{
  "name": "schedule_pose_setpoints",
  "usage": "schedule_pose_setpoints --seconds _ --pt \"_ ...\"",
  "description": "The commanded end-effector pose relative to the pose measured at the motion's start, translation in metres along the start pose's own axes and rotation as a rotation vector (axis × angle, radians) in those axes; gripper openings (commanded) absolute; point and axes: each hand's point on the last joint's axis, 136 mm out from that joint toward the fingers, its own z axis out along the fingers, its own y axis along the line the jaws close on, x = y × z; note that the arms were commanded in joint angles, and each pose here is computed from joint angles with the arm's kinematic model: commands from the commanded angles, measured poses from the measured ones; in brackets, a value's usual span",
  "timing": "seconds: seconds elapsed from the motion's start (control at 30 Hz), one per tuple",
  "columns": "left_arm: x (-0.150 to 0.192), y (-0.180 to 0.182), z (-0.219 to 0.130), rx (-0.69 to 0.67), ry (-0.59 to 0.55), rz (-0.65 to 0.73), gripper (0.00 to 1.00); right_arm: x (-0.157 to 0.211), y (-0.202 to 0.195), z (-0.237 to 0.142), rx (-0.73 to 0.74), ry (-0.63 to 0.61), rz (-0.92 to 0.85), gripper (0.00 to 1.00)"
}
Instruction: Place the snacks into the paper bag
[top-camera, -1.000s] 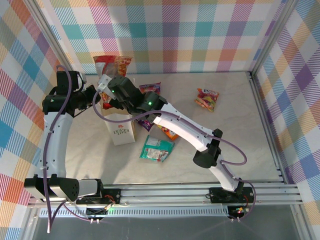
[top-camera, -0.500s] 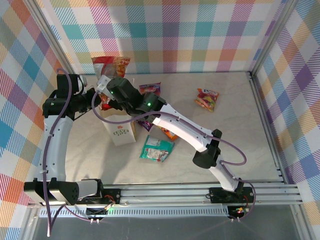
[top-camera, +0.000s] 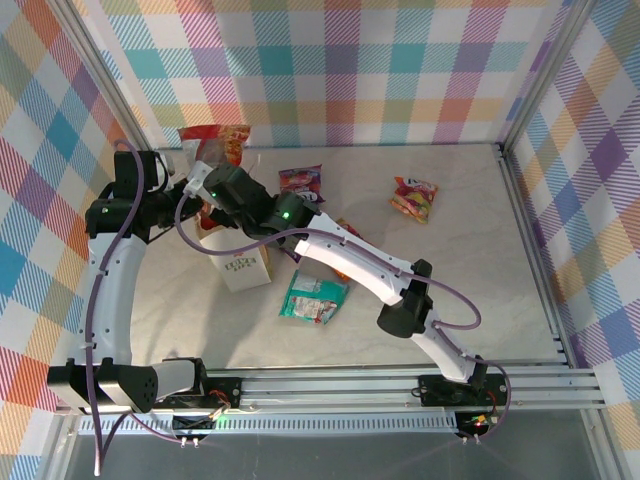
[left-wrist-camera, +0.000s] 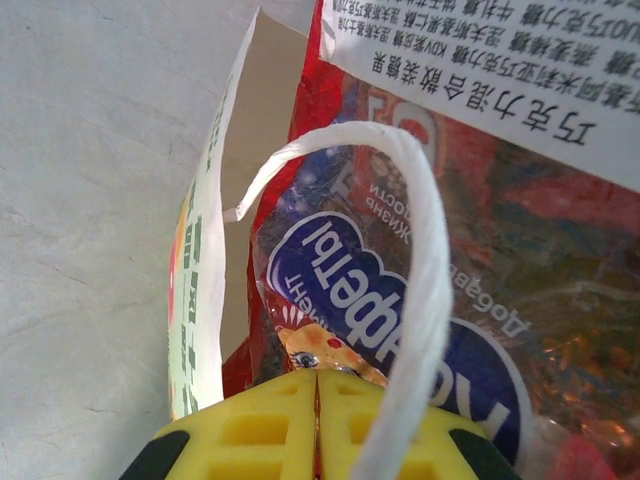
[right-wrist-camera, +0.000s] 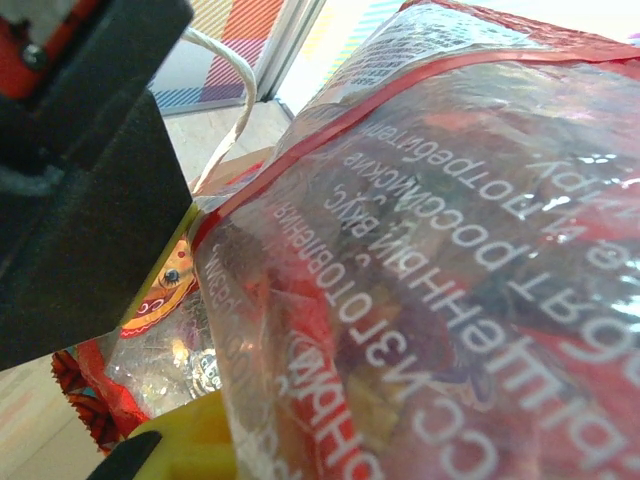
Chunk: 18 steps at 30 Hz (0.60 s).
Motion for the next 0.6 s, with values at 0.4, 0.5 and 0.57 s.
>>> schedule_pose_setpoints --seconds 0.4,0.5,0.57 --pt "0.008 -0.004 0.000 0.045 0.018 0.005 0.08 -0.044 -0.029 -0.029 0.068 -0.142 0.166 0.00" --pt "0.010 -0.004 0.001 0.050 0.023 0.006 0.08 -0.044 -0.026 -0.031 0.059 -0.143 0.170 0.00" --pt "0.011 -0.004 0.001 0.053 0.026 0.006 0.08 -0.044 -0.022 -0.030 0.043 -0.141 0.174 0.00"
